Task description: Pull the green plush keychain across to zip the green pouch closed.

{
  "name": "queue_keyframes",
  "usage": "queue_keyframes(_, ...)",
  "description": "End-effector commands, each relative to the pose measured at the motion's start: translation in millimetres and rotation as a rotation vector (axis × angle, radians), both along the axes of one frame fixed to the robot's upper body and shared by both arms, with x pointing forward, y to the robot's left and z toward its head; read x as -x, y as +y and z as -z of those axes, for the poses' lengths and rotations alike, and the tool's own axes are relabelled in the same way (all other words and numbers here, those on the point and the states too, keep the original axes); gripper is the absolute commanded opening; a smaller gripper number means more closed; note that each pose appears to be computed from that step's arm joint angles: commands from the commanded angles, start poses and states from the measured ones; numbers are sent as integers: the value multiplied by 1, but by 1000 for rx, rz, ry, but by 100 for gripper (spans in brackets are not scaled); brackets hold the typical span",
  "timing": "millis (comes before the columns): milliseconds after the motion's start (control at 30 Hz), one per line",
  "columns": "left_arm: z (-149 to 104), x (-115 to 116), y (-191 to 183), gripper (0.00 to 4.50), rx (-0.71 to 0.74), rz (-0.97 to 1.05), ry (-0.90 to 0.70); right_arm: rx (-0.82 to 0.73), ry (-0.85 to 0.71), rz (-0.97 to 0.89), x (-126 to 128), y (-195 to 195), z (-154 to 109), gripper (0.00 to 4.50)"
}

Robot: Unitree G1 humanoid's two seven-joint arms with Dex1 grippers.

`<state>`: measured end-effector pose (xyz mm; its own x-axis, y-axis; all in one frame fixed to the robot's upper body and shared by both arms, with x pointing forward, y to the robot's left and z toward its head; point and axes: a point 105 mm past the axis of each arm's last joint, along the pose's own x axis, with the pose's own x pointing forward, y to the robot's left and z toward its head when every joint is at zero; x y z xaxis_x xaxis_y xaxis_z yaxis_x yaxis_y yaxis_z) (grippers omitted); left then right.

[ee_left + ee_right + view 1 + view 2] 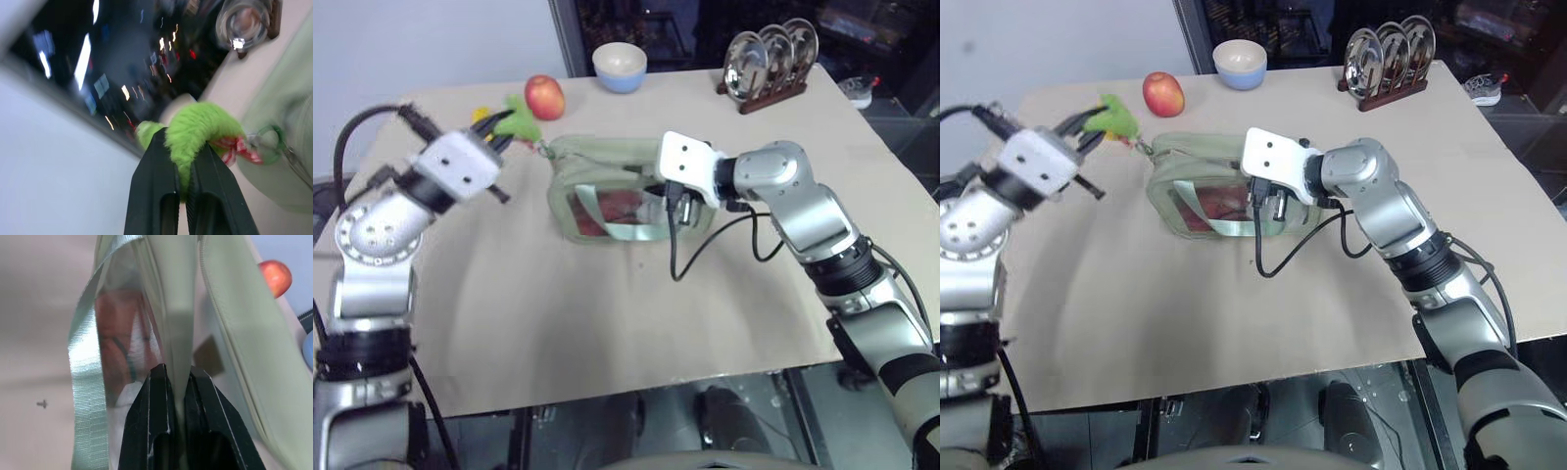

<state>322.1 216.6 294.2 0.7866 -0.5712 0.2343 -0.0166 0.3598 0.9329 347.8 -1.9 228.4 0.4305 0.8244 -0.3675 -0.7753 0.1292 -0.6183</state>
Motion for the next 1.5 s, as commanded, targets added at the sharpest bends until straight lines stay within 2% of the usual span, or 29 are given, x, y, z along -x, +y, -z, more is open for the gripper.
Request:
queue_keyframes(33, 2, -1, -22, 6, -258, 73, -50, -14, -16, -5, 1, 1, -4, 0)
queue_keyframes(100, 5, -7, -29, 6, -350, 94, -32, -15, -17, -5, 0, 2, -4, 0)
queue_keyframes(167, 5, -14, -30, 77, -382, 97, -11, -19, -18, -4, 0, 3, -4, 0)
queue_keyframes(200, 4, -17, -30, 93, -387, 102, -15, -22, -19, -3, 0, 3, -4, 0)
queue_keyframes(267, 2, -20, -30, 194, -386, 117, -13, -27, -20, 1, 0, 3, -5, 0)
queue_keyframes(400, -2, -19, -19, 194, -190, 171, 133, -32, -20, 11, -1, 2, -5, 0)
queue_keyframes(467, 10, -10, -7, 194, -12, 247, 354, -31, -20, 15, -1, 1, -4, 0)
queue_keyframes(533, 19, -1, 9, 194, 183, 299, 525, -31, -20, 16, -2, 0, -4, 0)
queue_keyframes(600, 34, 11, 25, 194, 319, 326, 658, -32, -20, 16, -2, 0, -4, 0)
queue_keyframes(700, 54, 20, 43, 194, 545, 301, 756, -30, -22, 13, -2, -1, -4, 0)
queue_keyframes(867, 99, 24, 36, 194, 705, 245, 832, -17, -24, 5, -1, -2, -4, 0)
queue_keyframes(1000, 116, 19, 24, 194, 774, 227, 847, -8, -24, 2, -1, -4, -4, 0)
queue_keyframes(1100, 124, 10, 16, 194, 758, 203, 832, -4, -24, 0, -1, -4, -5, 0)
queue_keyframes(1333, 124, -9, -4, 194, 723, 216, 798, 1, -23, 8, -2, -7, -6, 0)
queue_keyframes(1367, 124, -10, -6, 155, 718, 220, 797, 18, -31, 4, -1, -8, -6, 0)
queue_keyframes(1433, 124, -11, -7, 122, 720, 229, 794, 27, -49, -4, -1, -9, -7, 0)
queue_keyframes(1500, 122, -10, -9, 10, 715, 239, 791, 2, -46, -6, 1, -11, -12, 85)
